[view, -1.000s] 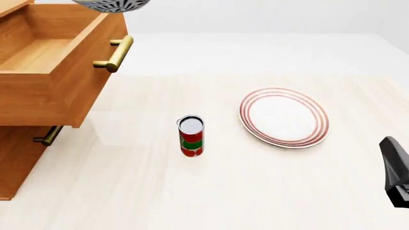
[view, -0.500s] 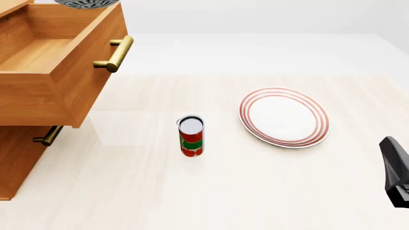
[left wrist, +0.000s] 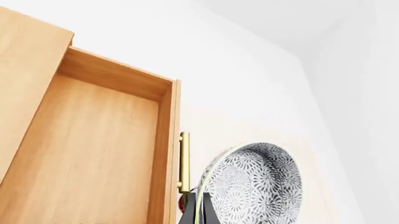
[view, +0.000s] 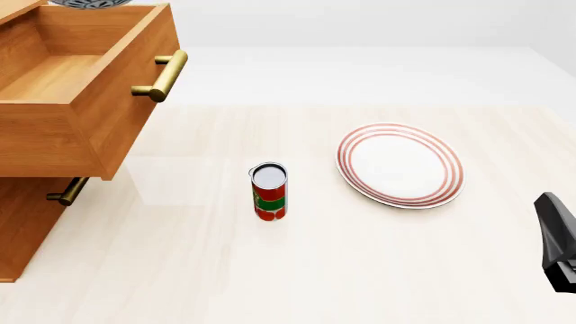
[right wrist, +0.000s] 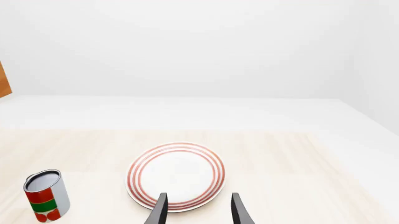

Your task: Put the bowl in the top drawer of the cabinet.

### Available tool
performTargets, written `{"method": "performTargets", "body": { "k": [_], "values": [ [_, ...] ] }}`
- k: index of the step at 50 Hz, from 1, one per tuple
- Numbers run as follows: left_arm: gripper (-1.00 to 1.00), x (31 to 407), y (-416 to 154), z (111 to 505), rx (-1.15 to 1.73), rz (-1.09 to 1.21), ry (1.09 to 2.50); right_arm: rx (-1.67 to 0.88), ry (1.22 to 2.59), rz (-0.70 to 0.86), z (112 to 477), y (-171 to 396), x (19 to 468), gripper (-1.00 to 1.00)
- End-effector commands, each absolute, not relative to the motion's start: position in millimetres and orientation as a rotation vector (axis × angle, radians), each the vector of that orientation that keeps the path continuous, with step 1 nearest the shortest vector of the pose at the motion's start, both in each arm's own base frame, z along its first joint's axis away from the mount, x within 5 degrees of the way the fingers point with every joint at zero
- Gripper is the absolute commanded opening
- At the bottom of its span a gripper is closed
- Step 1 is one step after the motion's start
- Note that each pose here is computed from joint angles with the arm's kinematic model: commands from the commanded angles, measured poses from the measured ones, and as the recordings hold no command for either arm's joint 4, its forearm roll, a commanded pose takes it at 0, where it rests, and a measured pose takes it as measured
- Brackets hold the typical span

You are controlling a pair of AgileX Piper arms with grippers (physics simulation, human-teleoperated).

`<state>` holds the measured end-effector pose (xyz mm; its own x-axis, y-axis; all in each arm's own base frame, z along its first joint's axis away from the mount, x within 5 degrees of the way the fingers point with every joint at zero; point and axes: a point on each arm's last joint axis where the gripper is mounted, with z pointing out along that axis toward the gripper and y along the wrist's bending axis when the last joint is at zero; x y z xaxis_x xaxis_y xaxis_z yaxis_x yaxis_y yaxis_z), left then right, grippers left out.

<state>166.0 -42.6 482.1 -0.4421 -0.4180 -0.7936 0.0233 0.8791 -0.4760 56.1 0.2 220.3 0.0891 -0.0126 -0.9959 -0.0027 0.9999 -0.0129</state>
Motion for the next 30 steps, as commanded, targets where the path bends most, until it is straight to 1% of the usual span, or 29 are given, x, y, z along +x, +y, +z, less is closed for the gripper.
{"method": "performTargets", "body": {
  "k": [1, 19, 30],
  "values": [
    [-1.0, 165.7, -32.1, 480.6, -0.345, -0.48, 1.952, -0.012, 1.482, -0.007, 220.5, 0.2, 56.4, 1.0],
    [-1.0, 168.4, -15.9, 483.2, -0.433, -0.416, 1.921, -0.012, 1.482, -0.007, 220.0, 0.2, 55.8, 1.0],
    [-1.0, 175.2, -7.3, 477.9, -0.48, -0.376, 1.917, -0.012, 1.481, -0.007, 220.0, 0.2, 55.8, 1.0]
  ]
}}
